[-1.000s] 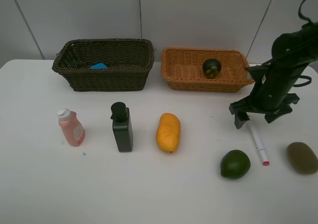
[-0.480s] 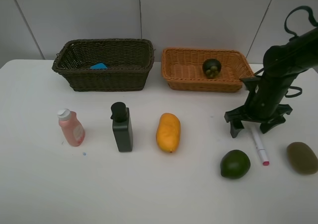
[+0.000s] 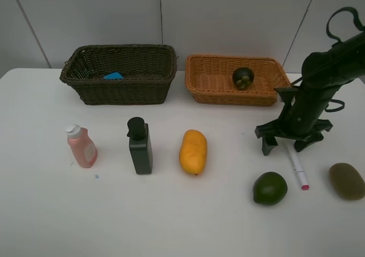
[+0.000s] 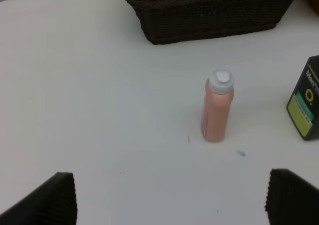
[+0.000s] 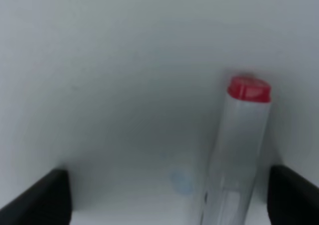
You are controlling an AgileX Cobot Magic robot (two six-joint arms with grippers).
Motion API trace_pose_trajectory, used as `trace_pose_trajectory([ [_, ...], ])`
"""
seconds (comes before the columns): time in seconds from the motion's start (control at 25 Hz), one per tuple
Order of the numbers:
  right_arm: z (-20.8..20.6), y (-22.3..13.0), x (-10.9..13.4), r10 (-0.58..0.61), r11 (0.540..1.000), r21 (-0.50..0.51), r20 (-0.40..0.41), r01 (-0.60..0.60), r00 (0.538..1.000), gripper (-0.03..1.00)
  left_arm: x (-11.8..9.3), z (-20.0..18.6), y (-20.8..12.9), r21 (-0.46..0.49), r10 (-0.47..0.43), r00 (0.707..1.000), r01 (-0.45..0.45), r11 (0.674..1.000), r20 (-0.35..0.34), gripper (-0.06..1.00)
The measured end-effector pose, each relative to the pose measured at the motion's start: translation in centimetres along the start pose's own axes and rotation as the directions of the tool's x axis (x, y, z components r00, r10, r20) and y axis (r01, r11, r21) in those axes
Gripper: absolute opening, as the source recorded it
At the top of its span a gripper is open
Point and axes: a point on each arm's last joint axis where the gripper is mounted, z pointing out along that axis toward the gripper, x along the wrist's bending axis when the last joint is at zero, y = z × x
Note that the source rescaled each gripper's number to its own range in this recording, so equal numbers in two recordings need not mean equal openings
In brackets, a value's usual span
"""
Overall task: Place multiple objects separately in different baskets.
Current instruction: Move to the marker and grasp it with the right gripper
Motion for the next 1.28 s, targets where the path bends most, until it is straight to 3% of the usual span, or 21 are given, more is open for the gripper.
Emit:
trace_pose_trajectory([
  [0.12,0.01,0.07,0.01,0.000,1.000,-0.007,-0.001,0.000,1.000,0.65,0.00,0.00,0.00,0.000,0.000,1.000,0.000,1.000,0.000,1.00],
  [0.4,0.01,0.06,-0.23,-0.034,0.999,-0.006,0.026,0.034,0.999,0.00,0.00,0.00,0.00,0.000,0.000,1.000,0.000,1.000,0.000,1.00],
  [1.28,-0.60,0.19,-0.65,-0.085,0.996,-0.028,0.068,0.087,0.994,0.00,0.00,0.00,0.00,0.000,0.000,1.000,0.000,1.000,0.000,1.00],
])
